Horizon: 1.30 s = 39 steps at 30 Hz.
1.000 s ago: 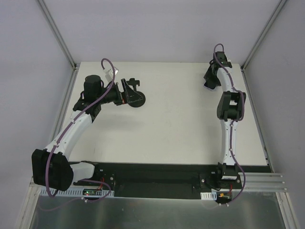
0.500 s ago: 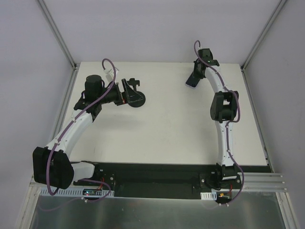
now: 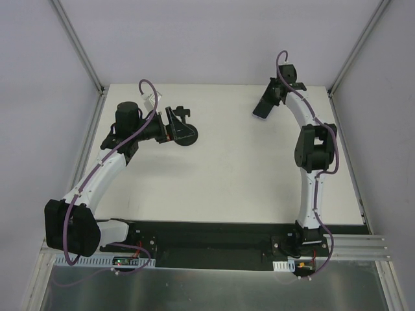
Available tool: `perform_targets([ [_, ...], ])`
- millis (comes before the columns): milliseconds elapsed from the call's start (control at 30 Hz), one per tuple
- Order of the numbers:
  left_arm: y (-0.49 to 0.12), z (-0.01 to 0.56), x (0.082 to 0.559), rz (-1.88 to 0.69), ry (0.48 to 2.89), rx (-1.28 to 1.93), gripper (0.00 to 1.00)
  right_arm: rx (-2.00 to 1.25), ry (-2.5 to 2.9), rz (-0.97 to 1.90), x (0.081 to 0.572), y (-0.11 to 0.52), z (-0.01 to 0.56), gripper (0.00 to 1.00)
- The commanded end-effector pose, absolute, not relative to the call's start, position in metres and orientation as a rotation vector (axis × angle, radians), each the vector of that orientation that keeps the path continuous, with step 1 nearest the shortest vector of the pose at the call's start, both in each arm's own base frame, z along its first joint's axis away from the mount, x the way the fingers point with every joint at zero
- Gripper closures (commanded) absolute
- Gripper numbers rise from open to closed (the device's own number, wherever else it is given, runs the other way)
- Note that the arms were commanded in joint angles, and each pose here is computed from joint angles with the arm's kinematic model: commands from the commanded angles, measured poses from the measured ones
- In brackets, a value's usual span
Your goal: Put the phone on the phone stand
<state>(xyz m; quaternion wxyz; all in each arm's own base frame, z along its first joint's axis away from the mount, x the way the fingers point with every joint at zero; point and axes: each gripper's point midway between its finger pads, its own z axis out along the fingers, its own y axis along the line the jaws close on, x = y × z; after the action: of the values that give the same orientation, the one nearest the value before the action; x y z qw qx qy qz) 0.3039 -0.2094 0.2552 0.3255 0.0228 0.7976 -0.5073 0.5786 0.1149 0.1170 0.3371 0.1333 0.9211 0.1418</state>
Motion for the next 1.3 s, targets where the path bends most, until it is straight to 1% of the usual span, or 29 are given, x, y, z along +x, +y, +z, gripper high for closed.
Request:
perform_targets([
  [0,-0.207,0.262,0.303,-1.343,2.049,0.083,0.01,0.646,2.158,0.593,0.624,0.106,0.143,0.87],
  [33,-0.207,0.262,0.303,-1.342,2.048,0.084,0.01,0.698,2.105,0.612,0.635,0.094,0.144,0.86],
  [67,-0.207,0.264,0.303,-1.342,2.045,0.086,0.01,0.804,2.075,0.655,0.638,0.089,0.138,0.82],
  [100,-0.207,0.263,0.303,-1.341,2.045,0.088,0.01,0.830,2.055,0.645,0.641,0.082,0.130,0.65],
  [133,-0.207,0.263,0.303,-1.341,2.046,0.087,0.01,0.842,2.047,0.620,0.643,0.075,0.127,0.55],
  [167,-0.207,0.264,0.303,-1.342,2.045,0.089,0.01,0.819,2.059,0.581,0.644,0.071,0.120,0.34],
  [200,-0.208,0.263,0.303,-1.345,2.047,0.088,0.01,0.828,2.070,0.539,0.644,0.066,0.118,0.25],
  [233,-0.207,0.263,0.303,-1.349,2.049,0.084,0.01,0.839,2.083,0.515,0.643,0.061,0.114,0.18],
  [267,-0.208,0.263,0.302,-1.355,2.050,0.088,0.01,0.871,2.102,0.498,0.642,0.058,0.103,0.06],
  [300,-0.208,0.263,0.302,-1.356,2.052,0.086,0.01,0.887,2.110,0.497,0.642,0.057,0.098,0.02],
  [333,-0.209,0.264,0.301,-1.361,2.050,0.089,0.01,0.901,2.101,0.501,0.645,0.053,0.098,0.01],
  [367,-0.208,0.265,0.301,-1.362,2.045,0.090,0.01,0.920,2.119,0.497,0.647,0.053,0.086,0.04],
  [400,-0.208,0.265,0.302,-1.363,2.047,0.087,0.01,0.950,2.144,0.493,0.644,0.053,0.079,0.04],
  [433,-0.209,0.264,0.302,-1.364,2.047,0.089,0.01,0.947,2.116,0.521,0.654,0.056,0.094,0.04],
  [500,-0.208,0.264,0.302,-1.365,2.047,0.088,0.01,1.002,2.170,0.526,0.652,0.061,0.073,0.04],
  [533,-0.208,0.264,0.302,-1.366,2.049,0.086,0.01,0.993,2.142,0.542,0.660,0.063,0.089,0.04],
  [567,-0.208,0.263,0.303,-1.365,2.052,0.080,0.01,1.009,2.164,0.537,0.659,0.065,0.077,0.04],
  [700,-0.206,0.262,0.304,-1.366,2.050,0.074,0.01,1.068,2.165,0.648,0.657,0.084,0.070,0.03],
  [733,-0.206,0.261,0.305,-1.366,2.054,0.068,0.01,1.113,2.158,0.685,0.657,0.090,0.069,0.01],
  [767,-0.206,0.261,0.305,-1.367,2.055,0.066,0.01,1.127,2.163,0.713,0.659,0.096,0.066,0.05],
  [833,-0.206,0.261,0.305,-1.369,2.054,0.067,0.01,1.170,2.207,0.747,0.652,0.112,0.060,0.11],
  [867,-0.207,0.260,0.305,-1.372,2.056,0.066,0.01,1.180,2.222,0.741,0.650,0.117,0.057,0.17],
  [933,-0.206,0.259,0.305,-1.371,2.057,0.066,0.01,1.203,2.258,0.711,0.640,0.123,0.052,0.18],
  [967,-0.206,0.259,0.306,-1.371,2.056,0.064,0.01,1.210,2.241,0.727,0.639,0.126,0.062,0.20],
  [1100,-0.207,0.261,0.305,-1.372,2.054,0.066,0.01,1.166,2.330,0.721,0.622,0.146,0.056,0.26],
  [1167,-0.206,0.261,0.304,-1.371,2.052,0.068,0.01,1.166,2.379,0.733,0.613,0.153,0.048,0.32],
  [1233,-0.206,0.262,0.304,-1.371,2.047,0.068,0.01,1.121,2.408,0.731,0.607,0.158,0.051,0.37],
  [1267,-0.207,0.263,0.304,-1.373,2.048,0.071,0.01,1.100,2.419,0.717,0.604,0.160,0.056,0.41],
])
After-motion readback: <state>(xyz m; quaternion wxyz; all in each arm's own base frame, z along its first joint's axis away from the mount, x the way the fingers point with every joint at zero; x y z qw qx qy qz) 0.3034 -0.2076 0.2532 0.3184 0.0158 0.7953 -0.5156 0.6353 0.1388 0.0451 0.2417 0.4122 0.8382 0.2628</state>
